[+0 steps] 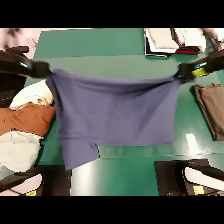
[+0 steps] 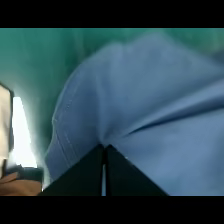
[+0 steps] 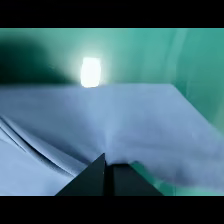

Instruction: Fold the shirts.

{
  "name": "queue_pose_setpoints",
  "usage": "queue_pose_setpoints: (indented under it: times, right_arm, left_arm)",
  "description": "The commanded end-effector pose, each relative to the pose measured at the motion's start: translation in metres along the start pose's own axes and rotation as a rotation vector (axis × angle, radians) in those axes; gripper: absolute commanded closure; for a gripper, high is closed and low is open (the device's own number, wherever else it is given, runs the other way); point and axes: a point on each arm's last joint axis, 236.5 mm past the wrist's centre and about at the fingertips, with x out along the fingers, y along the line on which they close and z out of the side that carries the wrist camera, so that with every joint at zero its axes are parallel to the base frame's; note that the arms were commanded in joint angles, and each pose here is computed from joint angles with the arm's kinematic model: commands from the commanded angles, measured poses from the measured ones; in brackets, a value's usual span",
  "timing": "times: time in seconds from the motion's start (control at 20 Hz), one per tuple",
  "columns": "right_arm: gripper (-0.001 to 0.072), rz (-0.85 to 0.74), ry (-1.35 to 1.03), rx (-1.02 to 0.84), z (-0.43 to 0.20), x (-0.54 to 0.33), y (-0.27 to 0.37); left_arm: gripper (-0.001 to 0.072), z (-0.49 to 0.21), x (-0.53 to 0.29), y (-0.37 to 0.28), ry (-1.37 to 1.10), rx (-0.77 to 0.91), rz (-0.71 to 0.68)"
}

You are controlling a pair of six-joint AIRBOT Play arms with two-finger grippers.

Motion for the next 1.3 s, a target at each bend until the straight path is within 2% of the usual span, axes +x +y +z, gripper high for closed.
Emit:
queue_pose_setpoints:
  times: [0.0, 0.05, 0.1, 0.15, 0.3, 0.4, 0.6, 0.75, 1.1, 1.25]
  right_arm:
    - [0.0687, -0.033, 0.13, 0.015, -0.002, 0.081, -0.021]
    - [0.0643, -0.031, 0.126, 0.014, 0.007, 0.086, -0.022]
    - [0.0374, -0.032, 0.111, 0.007, 0.019, 0.084, -0.022]
    - [0.0253, -0.032, 0.092, -0.003, 0.03, 0.078, -0.02]
    - [0.0254, -0.035, 0.028, -0.042, 0.048, 0.038, -0.017]
    - [0.0261, -0.024, 0.024, -0.055, 0.038, 0.014, -0.013]
    - [0.0261, 0.091, 0.038, -0.013, -0.005, -0.009, 0.009]
    - [0.0262, 0.109, 0.025, -0.001, -0.025, -0.01, 0.018]
    - [0.0263, 0.128, 0.011, 0.009, -0.042, -0.014, 0.026]
    - [0.0263, 0.128, 0.003, 0.004, -0.042, -0.018, 0.027]
  left_arm:
    - [0.0681, -0.037, 0.082, 0.027, 0.14, -0.067, 0.011]
    - [0.0477, -0.034, 0.086, 0.029, 0.125, -0.075, 0.016]
    - [0.0175, -0.028, 0.084, 0.032, 0.102, -0.112, 0.02]
    - [0.0144, -0.025, 0.078, 0.036, 0.101, -0.144, 0.024]
    - [0.0144, -0.033, 0.036, 0.051, 0.13, -0.179, 0.036]
    - [0.0144, -0.061, 0.009, 0.061, 0.169, -0.184, 0.075]
    - [0.0144, -0.164, 0.002, 0.058, 0.305, -0.246, 0.092]
    - [0.0144, -0.226, 0.02, 0.056, 0.409, -0.323, 0.087]
    - [0.0144, -0.242, 0.058, 0.048, 0.326, -0.444, 0.032]
    - [0.0144, -0.239, 0.068, 0.035, 0.294, -0.407, 0.014]
